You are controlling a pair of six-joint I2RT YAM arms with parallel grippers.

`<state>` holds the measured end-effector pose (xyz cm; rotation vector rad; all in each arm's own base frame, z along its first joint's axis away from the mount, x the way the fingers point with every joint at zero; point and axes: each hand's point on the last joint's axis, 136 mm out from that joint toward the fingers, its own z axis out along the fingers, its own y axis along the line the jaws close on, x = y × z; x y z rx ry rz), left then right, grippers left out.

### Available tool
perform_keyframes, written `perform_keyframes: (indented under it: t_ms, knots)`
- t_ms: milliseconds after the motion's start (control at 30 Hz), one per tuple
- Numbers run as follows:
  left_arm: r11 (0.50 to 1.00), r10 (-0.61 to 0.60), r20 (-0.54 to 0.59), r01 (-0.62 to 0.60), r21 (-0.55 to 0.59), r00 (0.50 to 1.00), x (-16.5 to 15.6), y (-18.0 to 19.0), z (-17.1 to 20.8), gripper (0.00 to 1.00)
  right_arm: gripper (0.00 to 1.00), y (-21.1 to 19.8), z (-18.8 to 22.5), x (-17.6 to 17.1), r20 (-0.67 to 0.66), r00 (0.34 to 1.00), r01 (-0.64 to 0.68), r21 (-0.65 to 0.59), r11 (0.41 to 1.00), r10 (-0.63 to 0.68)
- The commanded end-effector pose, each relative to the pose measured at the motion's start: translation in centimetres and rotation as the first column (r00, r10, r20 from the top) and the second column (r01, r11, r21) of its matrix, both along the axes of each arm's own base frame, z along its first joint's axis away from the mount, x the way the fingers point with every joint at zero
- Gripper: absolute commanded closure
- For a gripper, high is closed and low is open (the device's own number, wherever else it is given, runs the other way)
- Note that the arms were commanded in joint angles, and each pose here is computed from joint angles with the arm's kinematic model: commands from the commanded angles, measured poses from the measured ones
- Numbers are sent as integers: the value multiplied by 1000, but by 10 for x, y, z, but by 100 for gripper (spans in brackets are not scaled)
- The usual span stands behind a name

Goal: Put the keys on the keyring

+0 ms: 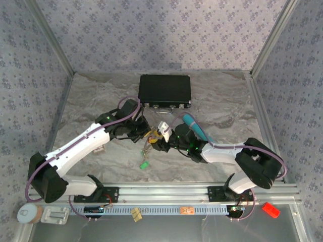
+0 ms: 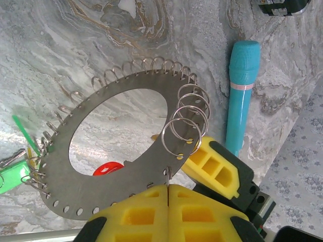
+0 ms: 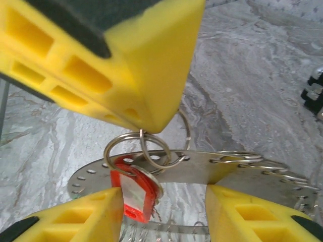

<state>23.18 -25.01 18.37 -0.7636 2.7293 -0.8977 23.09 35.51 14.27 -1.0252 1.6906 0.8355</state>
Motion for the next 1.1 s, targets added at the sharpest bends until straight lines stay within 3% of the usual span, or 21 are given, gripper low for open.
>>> perform_keyframes:
  t_ms: [0,300,467,833,967,1067]
  knots:
    - [999,21,6,-21,-48,1000,1,-1,20,100,55,11,17,-4,8,998,-61,68,996,61]
    - [998,37,-2,-37,-59,999,1,0,16,100,90,-1,13,0,-21,999,-45,61,997,47]
    - [995,49,-13,-50,-87,999,5,-6,14,100,100,-18,-2,1,-66,998,-20,15,1000,21]
    - [988,112,-60,-118,-101,992,9,-4,9,100,100,-27,-17,0,-80,997,-3,-42,999,0]
    - [986,121,-89,-130,-105,989,7,-6,6,100,71,-28,2,0,4,1000,8,-35,999,-8]
    - [985,128,-105,-139,-105,986,7,-7,4,100,65,-31,18,-3,116,993,22,-38,999,-18]
